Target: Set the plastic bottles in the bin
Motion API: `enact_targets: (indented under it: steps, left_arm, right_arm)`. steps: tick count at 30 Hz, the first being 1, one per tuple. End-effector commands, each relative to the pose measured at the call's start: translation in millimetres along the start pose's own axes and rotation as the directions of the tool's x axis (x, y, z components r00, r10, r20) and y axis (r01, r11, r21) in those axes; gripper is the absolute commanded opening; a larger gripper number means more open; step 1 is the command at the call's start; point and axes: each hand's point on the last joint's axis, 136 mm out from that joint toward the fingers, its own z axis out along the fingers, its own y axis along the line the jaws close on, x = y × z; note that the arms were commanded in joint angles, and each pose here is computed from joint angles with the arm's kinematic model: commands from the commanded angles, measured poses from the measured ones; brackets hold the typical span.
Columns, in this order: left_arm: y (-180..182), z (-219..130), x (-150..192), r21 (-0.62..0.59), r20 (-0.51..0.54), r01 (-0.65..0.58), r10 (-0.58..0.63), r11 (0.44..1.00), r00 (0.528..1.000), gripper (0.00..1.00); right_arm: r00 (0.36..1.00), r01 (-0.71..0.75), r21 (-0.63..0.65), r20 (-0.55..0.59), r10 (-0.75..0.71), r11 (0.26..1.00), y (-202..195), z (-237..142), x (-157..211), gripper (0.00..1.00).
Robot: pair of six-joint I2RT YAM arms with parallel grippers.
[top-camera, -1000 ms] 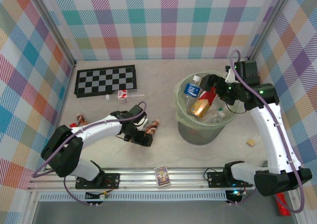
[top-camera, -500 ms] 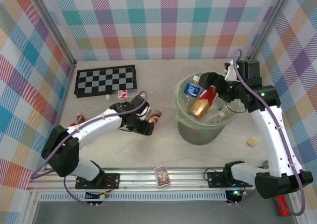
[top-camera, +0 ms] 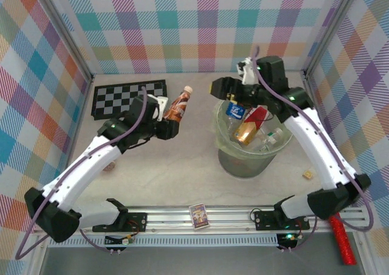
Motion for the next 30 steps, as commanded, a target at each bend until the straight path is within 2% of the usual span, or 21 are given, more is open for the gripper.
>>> enact_targets:
  steps: [1, 3, 7, 11, 14, 16, 19, 23, 25, 26, 28, 29, 30]
  left_arm:
    - [-36.2, -19.6, -38.3, 0.193, 0.161, 0.002, -0.034, 0.981, 0.986, 0.46]
    - [-43.3, -22.9, -43.8, 0.235, 0.192, -0.001, -0.045, 0.972, 0.98, 0.46]
    - [-51.4, -19.5, -43.7, 0.282, 0.181, -0.002, -0.051, 0.959, 0.982, 0.47]
    - [-57.3, -19.7, -43.4, 0.321, 0.188, -0.005, -0.059, 0.947, 0.98, 0.47]
    - [-56.8, -17.5, -40.9, 0.32, 0.177, 0.0, -0.06, 0.947, 0.982, 0.48]
    - [-54.7, -15.2, -39.2, 0.31, 0.171, 0.005, -0.061, 0.951, 0.983, 0.48]
    - [-52.3, -12.4, -39.3, 0.299, 0.171, 0.013, -0.067, 0.954, 0.983, 0.48]
    - [-53.8, -9.2, -40.4, 0.308, 0.17, 0.015, -0.07, 0.951, 0.983, 0.53]
    - [-54.4, -8.8, -41.8, 0.312, 0.174, 0.018, -0.076, 0.95, 0.982, 0.59]
    - [-54.7, -9.6, -42.0, 0.314, 0.178, 0.017, -0.077, 0.949, 0.981, 0.66]
    - [-53.9, -11.1, -42.5, 0.312, 0.195, 0.007, -0.071, 0.95, 0.978, 0.91]
    - [-52.2, -11.2, -42.8, 0.304, 0.205, 0.001, -0.067, 0.953, 0.976, 0.98]
    - [-50.3, -12.4, -43.5, 0.294, 0.216, -0.002, -0.065, 0.956, 0.974, 1.0]
  right_arm:
    - [0.999, 0.046, -0.07, 0.007, -0.045, 0.997, 28.0, 17.6, -10.0, 0.97]
    - [0.999, 0.039, -0.074, -0.001, -0.039, 0.997, 30.4, 29.8, -13.1, 0.97]
    - [0.999, 0.042, -0.118, -0.01, -0.044, 0.992, 40.7, 50.9, -19.0, 0.97]
    - [0.998, 0.06, -0.109, 0.001, -0.061, 0.992, 40.3, 64.5, -26.1, 0.95]
    - [0.998, 0.062, -0.125, 0.015, -0.061, 0.99, 42.1, 69.4, -29.3, 0.84]
    - [0.998, 0.062, -0.138, 0.025, -0.059, 0.989, 44.8, 68.8, -31.0, 0.72]
    - [0.998, 0.06, -0.137, 0.025, -0.057, 0.989, 45.8, 67.5, -29.9, 0.58]
    - [0.997, 0.066, -0.129, 0.039, -0.061, 0.989, 45.9, 62.4, -30.2, 0.42]
    - [0.997, 0.072, -0.121, 0.049, -0.067, 0.99, 46.3, 59.6, -32.0, 0.37]
    - [0.996, 0.077, -0.121, 0.054, -0.071, 0.99, 47.8, 58.2, -33.1, 0.35]
    - [0.994, 0.095, -0.108, 0.069, -0.088, 0.99, 49.4, 53.8, -37.3, 0.33]
    - [0.992, 0.106, -0.097, 0.08, -0.099, 0.99, 50.2, 50.8, -40.3, 0.32]
    - [0.988, 0.124, -0.085, 0.102, -0.115, 0.989, 52.7, 45.0, -46.2, 0.3]
